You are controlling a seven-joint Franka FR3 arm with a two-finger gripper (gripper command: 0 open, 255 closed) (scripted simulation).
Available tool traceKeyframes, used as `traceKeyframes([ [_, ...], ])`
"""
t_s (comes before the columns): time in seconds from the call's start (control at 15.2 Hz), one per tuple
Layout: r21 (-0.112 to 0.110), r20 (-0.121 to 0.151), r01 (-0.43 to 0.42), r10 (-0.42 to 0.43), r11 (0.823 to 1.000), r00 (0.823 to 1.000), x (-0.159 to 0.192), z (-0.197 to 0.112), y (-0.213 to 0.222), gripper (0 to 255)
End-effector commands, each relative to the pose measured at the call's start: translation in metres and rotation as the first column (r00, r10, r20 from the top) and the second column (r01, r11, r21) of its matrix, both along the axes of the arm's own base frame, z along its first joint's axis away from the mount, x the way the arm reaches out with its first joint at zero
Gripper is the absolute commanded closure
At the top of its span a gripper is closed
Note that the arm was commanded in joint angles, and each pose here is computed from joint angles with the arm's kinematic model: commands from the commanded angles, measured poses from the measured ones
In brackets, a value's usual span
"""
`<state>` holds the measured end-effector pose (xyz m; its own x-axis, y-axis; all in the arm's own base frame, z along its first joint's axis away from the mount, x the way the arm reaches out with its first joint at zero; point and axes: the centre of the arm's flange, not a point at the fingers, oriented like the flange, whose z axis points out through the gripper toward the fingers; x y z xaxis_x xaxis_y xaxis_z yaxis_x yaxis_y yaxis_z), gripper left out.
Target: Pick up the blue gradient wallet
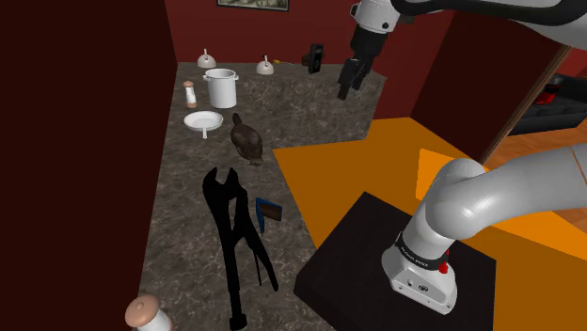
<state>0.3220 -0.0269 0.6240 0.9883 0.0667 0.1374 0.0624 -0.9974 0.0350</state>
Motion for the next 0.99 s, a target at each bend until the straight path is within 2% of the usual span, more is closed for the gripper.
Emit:
traceKeyframes([
  [0.0, 0.000, 0.000, 0.000, 0.000, 1.000, 1.000, 0.000, 0.000, 0.000, 0],
  [0.92, 0.003, -0.075, -0.097, 0.097, 0.995, 0.992, 0.081, -0.167, 0.029, 0],
])
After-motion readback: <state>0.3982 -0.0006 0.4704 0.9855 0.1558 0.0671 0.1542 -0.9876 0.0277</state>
